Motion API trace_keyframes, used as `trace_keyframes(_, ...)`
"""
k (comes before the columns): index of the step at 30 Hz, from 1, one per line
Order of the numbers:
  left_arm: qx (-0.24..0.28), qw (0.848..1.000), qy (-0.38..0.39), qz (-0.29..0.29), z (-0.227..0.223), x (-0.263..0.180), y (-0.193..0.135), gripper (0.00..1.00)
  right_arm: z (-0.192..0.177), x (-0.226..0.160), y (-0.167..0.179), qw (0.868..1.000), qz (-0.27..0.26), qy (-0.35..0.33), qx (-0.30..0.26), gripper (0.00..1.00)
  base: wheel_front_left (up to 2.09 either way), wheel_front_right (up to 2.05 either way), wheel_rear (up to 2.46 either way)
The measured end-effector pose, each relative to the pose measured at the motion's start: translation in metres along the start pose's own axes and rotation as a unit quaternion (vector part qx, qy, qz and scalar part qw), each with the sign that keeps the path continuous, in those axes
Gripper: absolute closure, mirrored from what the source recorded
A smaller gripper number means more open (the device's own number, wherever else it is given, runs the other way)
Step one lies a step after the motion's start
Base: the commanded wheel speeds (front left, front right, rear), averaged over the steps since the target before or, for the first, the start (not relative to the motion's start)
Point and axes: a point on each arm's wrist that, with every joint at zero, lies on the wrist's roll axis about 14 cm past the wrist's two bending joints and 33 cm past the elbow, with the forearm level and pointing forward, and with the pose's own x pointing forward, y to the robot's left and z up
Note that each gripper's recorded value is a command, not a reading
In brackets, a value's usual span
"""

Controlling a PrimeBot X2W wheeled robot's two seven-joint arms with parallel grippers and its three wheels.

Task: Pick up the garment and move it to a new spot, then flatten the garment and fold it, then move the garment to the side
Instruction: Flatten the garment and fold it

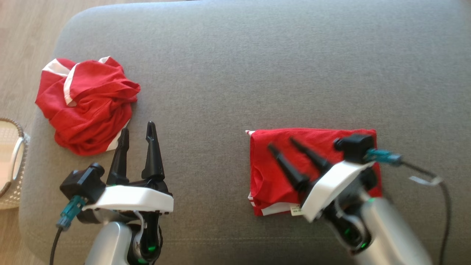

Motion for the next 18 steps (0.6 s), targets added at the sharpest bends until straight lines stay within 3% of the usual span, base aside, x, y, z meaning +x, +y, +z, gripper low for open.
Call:
trace_keyframes(6,0.001,1.000,-0.002,-0.014,0.000,0.002,-0.009,0.00,0.078,-0.015,-0.022,0.987,-0.051,-0.110,-0.107,0.00,0.00,0.00,0.00)
trace_keyframes(12,0.004,1.000,-0.002,-0.027,0.000,0.004,-0.017,0.00,0.126,-0.052,-0.057,0.945,-0.113,-0.177,-0.249,0.00,0.00,0.00,0.00)
trace_keyframes(18,0.007,0.999,-0.006,-0.041,0.002,0.006,-0.026,0.00,0.131,-0.090,-0.087,0.923,-0.168,-0.225,-0.264,0.00,0.00,0.00,0.00)
